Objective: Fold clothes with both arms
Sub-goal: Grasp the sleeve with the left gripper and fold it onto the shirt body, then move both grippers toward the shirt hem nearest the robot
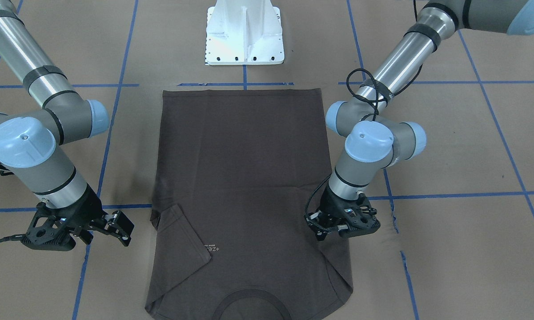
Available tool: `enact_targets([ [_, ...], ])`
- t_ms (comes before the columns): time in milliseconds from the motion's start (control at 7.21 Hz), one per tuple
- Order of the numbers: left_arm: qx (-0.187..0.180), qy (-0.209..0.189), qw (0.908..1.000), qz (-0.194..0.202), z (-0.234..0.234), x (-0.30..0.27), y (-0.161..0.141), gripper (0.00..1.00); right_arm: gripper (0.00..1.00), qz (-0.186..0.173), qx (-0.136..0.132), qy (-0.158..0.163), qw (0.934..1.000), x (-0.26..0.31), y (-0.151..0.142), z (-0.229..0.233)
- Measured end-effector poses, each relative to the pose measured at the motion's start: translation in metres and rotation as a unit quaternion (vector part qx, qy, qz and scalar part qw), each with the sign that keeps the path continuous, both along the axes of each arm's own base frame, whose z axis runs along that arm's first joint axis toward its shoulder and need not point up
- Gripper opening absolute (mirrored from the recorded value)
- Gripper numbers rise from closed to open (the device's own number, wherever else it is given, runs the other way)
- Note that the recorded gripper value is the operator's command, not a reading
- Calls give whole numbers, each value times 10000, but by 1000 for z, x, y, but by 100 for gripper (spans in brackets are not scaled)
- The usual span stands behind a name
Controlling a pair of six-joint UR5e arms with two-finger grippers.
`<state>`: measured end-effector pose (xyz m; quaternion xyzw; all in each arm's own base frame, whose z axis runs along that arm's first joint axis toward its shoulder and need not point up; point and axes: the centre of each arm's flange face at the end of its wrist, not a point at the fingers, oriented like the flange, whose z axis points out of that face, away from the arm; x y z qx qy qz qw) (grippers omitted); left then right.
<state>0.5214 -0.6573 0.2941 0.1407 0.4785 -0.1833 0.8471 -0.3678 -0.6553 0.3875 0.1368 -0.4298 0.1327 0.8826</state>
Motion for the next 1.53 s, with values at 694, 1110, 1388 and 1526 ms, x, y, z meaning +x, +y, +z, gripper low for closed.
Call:
enact_targets([
  [694,42,-109,9995,-279,-3,7,-12,0,100,-20,15,-7,10000,-4,1,-2],
  [1110,121,-65,9994,-325,6,4,-11,49,100,-36,30,-33,10000,-6,3,-6],
  [1388,230,95,9992,-299,1,-9,2,49,100,-88,100,-233,9996,-16,22,-28],
  [1526,260,259,9990,-269,2,-25,19,49,100,-52,26,-477,9988,-22,45,-46],
])
